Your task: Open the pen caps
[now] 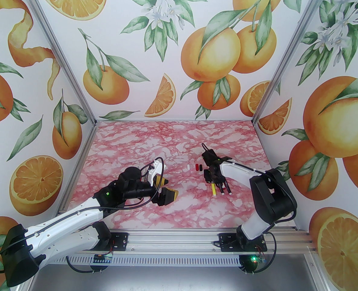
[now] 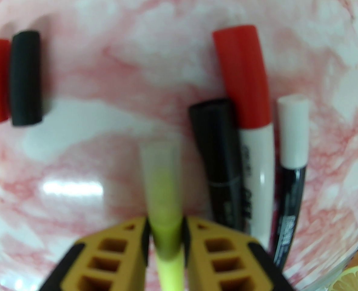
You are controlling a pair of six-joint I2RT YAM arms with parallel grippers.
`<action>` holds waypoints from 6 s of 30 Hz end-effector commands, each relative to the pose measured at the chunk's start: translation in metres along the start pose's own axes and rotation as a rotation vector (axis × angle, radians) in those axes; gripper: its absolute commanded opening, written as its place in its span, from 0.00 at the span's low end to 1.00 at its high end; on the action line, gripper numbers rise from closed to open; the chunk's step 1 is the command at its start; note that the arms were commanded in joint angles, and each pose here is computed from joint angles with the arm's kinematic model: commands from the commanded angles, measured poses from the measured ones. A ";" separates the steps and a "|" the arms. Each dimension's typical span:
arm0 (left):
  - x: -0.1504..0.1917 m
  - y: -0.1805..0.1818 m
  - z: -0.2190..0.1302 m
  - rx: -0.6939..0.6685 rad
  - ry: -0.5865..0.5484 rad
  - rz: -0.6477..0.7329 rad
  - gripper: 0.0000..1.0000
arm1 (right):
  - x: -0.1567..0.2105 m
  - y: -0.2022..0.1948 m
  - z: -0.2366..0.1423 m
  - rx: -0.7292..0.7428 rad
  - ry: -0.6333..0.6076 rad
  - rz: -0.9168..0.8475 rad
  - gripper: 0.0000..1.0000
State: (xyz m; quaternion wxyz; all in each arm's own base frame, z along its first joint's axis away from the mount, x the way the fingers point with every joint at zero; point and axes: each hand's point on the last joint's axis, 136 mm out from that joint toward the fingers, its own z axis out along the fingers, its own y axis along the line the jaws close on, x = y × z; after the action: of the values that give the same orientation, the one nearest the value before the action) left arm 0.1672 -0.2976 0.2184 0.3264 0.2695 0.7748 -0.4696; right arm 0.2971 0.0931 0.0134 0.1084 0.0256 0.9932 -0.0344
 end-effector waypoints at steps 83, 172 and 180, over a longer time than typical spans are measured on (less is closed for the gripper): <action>-0.040 -0.020 0.033 0.175 -0.078 -0.164 0.05 | 0.016 0.125 -0.298 -1.197 -0.499 0.087 0.49; 0.021 -0.042 0.064 0.173 0.167 0.010 0.02 | -0.006 0.112 -0.289 -0.956 -0.597 0.134 0.13; 0.032 -0.034 0.070 0.018 0.212 0.088 0.00 | -0.021 0.091 -0.295 -0.887 -0.657 0.210 0.12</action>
State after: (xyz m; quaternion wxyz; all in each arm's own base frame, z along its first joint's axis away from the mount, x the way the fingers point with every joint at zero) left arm 0.1562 -0.3765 0.2177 0.2948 0.3207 0.7621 -0.4790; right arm 0.2345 0.2290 0.2636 0.3344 0.0234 0.8452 0.4163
